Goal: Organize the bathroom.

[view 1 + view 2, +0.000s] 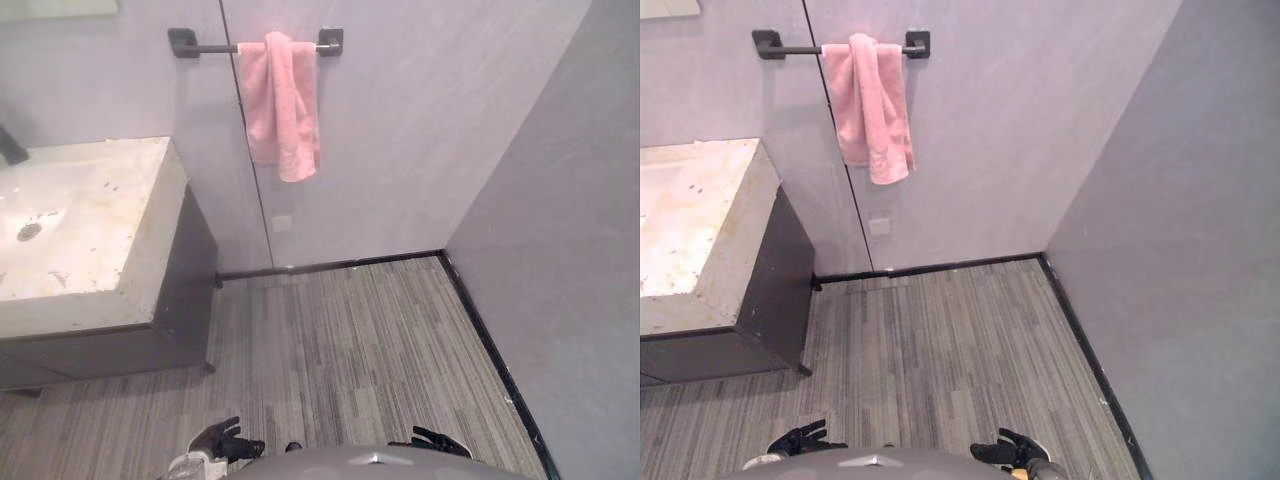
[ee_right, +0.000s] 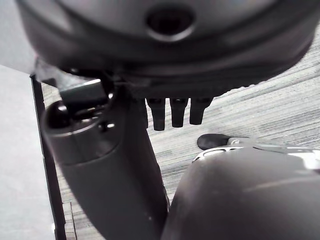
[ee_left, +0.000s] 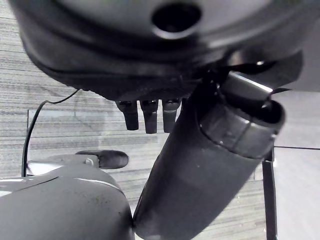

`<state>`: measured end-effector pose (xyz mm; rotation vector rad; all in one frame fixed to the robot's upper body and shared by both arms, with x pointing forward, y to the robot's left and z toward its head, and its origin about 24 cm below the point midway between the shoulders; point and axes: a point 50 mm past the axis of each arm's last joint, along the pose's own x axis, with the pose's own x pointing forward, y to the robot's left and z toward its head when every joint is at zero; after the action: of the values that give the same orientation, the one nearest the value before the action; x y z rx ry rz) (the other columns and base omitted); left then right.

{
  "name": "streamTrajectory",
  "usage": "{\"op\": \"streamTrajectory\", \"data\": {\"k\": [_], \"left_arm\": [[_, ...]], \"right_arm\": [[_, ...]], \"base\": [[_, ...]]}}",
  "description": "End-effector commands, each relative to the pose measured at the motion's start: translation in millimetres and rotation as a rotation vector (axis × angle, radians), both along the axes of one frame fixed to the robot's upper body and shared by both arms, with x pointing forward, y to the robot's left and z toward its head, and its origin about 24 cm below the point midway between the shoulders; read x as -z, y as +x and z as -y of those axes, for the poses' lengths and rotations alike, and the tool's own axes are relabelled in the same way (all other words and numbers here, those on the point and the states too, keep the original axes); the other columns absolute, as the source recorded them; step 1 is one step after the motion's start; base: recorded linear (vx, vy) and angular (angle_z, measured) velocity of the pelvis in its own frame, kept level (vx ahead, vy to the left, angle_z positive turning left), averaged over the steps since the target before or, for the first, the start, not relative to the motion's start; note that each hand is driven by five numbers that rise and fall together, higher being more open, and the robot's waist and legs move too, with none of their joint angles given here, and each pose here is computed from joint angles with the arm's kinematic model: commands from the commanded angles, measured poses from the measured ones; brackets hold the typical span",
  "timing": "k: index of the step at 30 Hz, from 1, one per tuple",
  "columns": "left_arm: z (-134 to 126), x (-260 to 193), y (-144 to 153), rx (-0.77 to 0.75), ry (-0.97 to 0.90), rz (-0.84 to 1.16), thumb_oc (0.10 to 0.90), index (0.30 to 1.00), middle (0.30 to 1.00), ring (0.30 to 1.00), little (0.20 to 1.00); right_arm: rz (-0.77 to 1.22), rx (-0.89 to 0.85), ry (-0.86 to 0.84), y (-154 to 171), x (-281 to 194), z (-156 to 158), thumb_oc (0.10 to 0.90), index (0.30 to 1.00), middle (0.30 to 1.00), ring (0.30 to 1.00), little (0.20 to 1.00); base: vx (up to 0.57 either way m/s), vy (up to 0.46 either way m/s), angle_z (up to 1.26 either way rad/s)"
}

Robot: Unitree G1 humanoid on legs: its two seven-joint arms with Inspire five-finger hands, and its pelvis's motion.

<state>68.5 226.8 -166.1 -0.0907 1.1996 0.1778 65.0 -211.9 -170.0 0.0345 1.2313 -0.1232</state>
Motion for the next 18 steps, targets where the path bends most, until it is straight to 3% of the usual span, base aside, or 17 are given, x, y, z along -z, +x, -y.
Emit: {"op": "streamTrajectory", "data": {"k": [1,5,18], "left_arm": [[9.8,3.9,-3.0,0.056,-0.056,-0.080,0.800,0.900,0.900,0.900,0.900],[13.5,3.7,3.0,0.049,-0.082,-0.079,0.800,0.900,0.900,0.900,0.900],[10.0,5.5,-10.7,0.040,-0.067,-0.119,0.800,0.900,0.900,0.900,0.900]], "right_arm": [[-0.013,-0.030,-0.044,7.5,-3.0,14.0,0.800,0.900,0.900,0.900,0.900],[0.006,-0.030,-0.042,17.6,-4.8,14.4,0.800,0.900,0.900,0.900,0.900],[-0.046,-0.028,-0.026,3.0,-0.5,8.3,0.800,0.900,0.900,0.900,0.900]], "base": [[-0.04,0.010,0.00],[-0.03,0.017,-0.02],[0.03,0.012,0.00]]}}
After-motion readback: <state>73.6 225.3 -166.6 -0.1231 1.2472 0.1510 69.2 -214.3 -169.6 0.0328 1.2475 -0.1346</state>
